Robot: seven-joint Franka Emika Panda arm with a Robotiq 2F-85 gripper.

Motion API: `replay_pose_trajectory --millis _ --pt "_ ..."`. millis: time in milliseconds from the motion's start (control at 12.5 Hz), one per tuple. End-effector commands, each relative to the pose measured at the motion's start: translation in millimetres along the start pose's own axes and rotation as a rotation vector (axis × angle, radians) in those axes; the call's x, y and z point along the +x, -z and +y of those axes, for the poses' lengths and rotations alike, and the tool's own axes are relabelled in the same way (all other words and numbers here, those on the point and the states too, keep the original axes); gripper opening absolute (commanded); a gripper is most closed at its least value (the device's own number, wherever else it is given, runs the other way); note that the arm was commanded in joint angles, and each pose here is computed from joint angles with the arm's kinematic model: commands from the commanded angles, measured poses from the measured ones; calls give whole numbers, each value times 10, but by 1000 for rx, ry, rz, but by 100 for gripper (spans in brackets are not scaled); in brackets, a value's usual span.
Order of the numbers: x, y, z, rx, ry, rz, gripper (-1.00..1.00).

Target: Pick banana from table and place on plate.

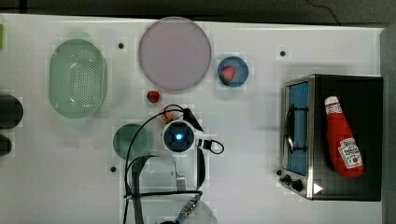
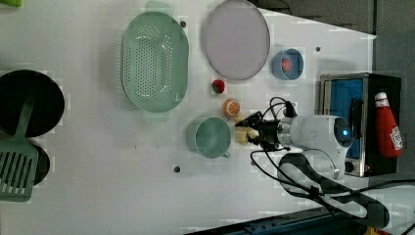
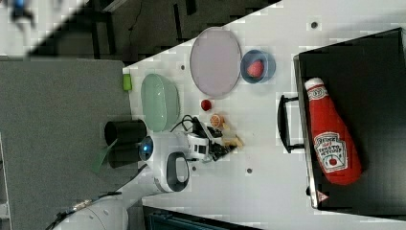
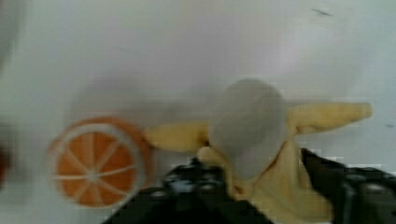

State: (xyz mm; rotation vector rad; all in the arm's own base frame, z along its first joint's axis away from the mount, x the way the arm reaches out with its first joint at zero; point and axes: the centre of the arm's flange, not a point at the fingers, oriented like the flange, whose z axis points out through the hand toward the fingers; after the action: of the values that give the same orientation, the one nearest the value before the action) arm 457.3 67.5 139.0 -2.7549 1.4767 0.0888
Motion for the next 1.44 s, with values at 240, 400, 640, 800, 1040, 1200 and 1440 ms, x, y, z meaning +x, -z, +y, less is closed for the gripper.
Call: replay_pose_trajectory --millis 240,400,640,800,1040,1200,1440 --pt "206 155 35 45 -72 33 -49" --pt "240 338 -5 70 -73 50 -49" --pt "235 970 -20 39 -70 52 -49" --pt "217 1590 -22 1 -70 49 -49" --pt "178 2412 19 -64 -78 31 -49" --pt "195 2830 -54 -80 -79 25 -49" --pt "374 3082 -399 -72 -78 19 -49"
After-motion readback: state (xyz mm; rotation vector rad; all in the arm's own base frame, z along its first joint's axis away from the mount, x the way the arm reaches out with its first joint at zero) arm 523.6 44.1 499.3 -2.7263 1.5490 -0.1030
